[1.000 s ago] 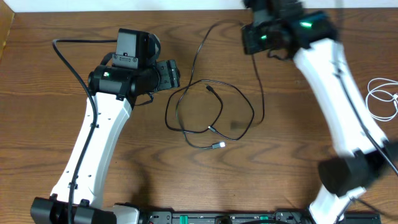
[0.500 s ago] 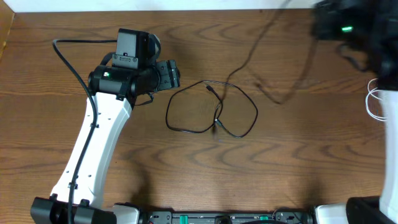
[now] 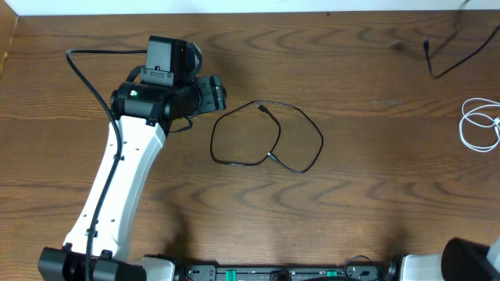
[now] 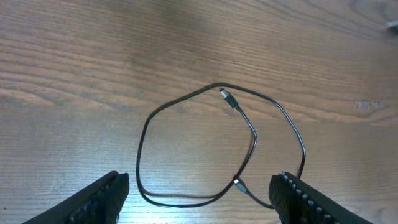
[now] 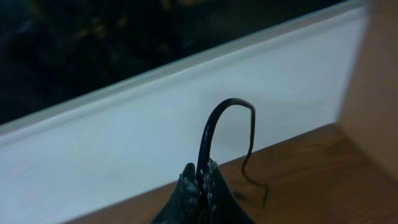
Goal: Untangle cables
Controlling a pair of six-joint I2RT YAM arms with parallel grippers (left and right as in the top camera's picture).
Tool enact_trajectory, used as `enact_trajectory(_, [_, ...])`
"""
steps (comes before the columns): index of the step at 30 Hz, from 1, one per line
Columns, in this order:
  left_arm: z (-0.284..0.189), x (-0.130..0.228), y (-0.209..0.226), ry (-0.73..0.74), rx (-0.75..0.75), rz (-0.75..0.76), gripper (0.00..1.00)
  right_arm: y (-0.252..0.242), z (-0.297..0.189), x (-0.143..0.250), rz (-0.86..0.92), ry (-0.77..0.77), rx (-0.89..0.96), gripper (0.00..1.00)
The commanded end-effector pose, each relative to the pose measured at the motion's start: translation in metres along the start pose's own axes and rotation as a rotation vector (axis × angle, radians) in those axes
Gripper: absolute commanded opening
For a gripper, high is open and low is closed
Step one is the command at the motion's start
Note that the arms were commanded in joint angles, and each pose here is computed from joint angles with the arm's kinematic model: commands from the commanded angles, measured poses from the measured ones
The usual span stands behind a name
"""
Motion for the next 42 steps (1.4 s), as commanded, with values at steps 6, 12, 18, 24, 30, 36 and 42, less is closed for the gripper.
enact_trajectory(6, [-0.003,-0.005,0.001,-0.016,-0.005,-0.002,0.77,-0.103,0.108,0.029,0.009,0.003,0.38,0.01])
enact_trajectory(12, [-0.003,-0.005,0.001,-0.016,-0.005,-0.002,0.77,-0.171,0.159,0.069,0.117,0.077,0.496,0.01])
enact_trajectory(18, [-0.003,-0.005,0.001,-0.015,-0.005,-0.002,0.77,-0.227,0.198,0.11,0.181,0.124,0.567,0.01])
enact_trajectory(24, [-0.003,-0.005,0.001,-0.016,-0.005,-0.002,0.77,-0.254,0.222,0.149,0.188,0.199,0.603,0.21])
enact_trajectory(30, [-0.003,-0.005,0.0,-0.016,-0.004,-0.001,0.77,-0.251,0.229,0.18,0.221,0.326,0.54,0.99])
enact_trajectory(36, [-0.003,-0.005,0.0,-0.015,-0.004,-0.001,0.77,-0.218,0.208,0.176,0.249,0.42,0.441,0.99])
enact_trajectory(42, [-0.003,-0.005,0.0,-0.016,-0.005,-0.001,0.77,-0.152,0.172,0.167,0.175,0.549,0.244,0.99])
Point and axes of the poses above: each gripper's point midway between its finger pads, its own z axis out along the fingers, its own y axis along the line the jaws close on, x = y × z, the point moved 4 cm from there along -z, back along the fingers, and after that the axes turned 8 degrees about z, right-handed, at the moved point
